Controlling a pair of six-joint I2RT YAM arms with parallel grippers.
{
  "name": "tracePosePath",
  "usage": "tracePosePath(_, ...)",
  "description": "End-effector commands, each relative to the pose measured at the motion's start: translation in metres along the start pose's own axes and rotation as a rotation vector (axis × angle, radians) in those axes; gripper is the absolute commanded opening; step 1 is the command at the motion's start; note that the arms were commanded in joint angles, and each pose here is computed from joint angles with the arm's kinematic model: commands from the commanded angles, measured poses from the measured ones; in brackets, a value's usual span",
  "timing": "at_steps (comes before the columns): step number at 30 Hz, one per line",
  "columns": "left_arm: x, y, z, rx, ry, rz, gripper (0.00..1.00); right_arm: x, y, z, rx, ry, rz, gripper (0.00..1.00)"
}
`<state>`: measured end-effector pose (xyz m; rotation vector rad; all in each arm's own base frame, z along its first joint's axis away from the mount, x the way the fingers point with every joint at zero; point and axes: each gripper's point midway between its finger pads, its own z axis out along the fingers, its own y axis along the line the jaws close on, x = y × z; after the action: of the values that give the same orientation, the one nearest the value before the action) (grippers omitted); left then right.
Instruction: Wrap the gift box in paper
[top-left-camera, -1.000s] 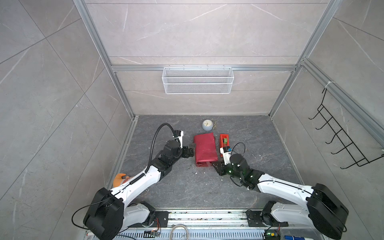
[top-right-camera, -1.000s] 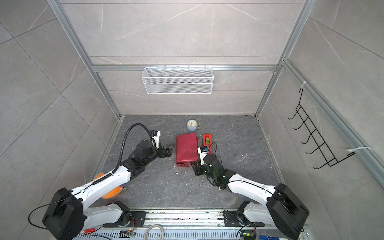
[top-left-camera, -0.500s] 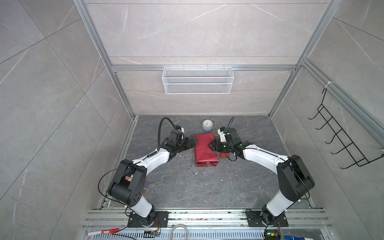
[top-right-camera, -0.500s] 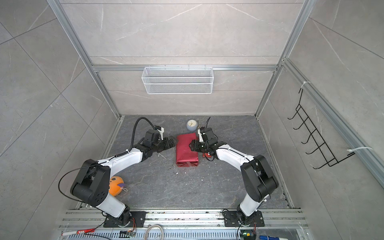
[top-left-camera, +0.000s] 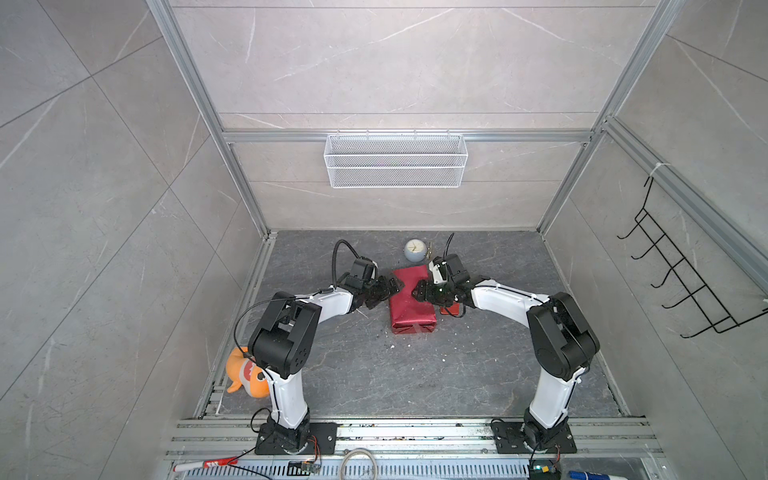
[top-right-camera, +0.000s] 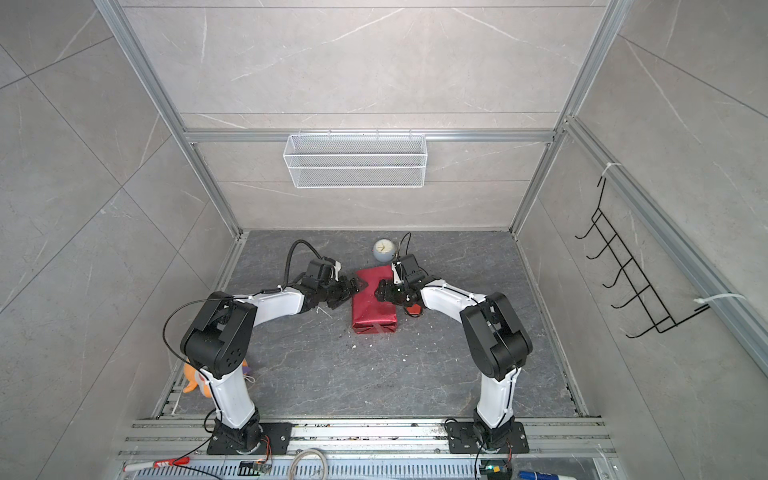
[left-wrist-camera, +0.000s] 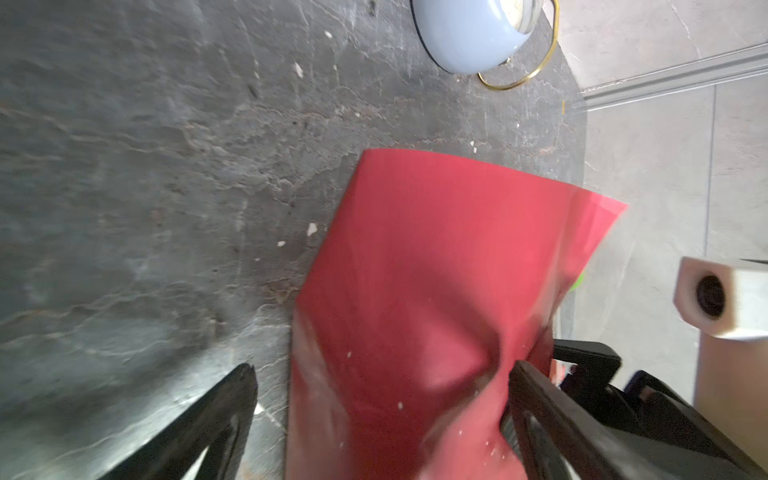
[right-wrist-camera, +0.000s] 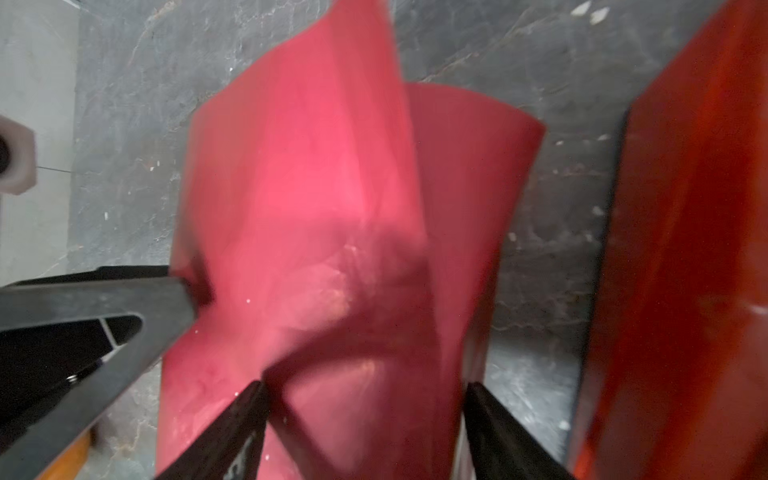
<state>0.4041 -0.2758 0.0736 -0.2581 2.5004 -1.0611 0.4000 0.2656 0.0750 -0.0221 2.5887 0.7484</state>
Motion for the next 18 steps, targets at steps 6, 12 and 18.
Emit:
tracePosePath(6,-0.022,-0.054,-0.010,0.173,-0.043,0.029,0.93,-0.028,0.043,-0.022,-0.185,-0.109,-0.004,0.76)
tracePosePath(12,-0.032,-0.080,-0.033,0.235,-0.097,0.060,0.94,-0.040,0.062,-0.045,-0.271,-0.188,-0.007,0.76)
tracePosePath(18,-0.039,-0.095,-0.050,0.277,-0.143,0.068,0.96,-0.043,0.068,-0.059,-0.303,-0.233,-0.011,0.76)
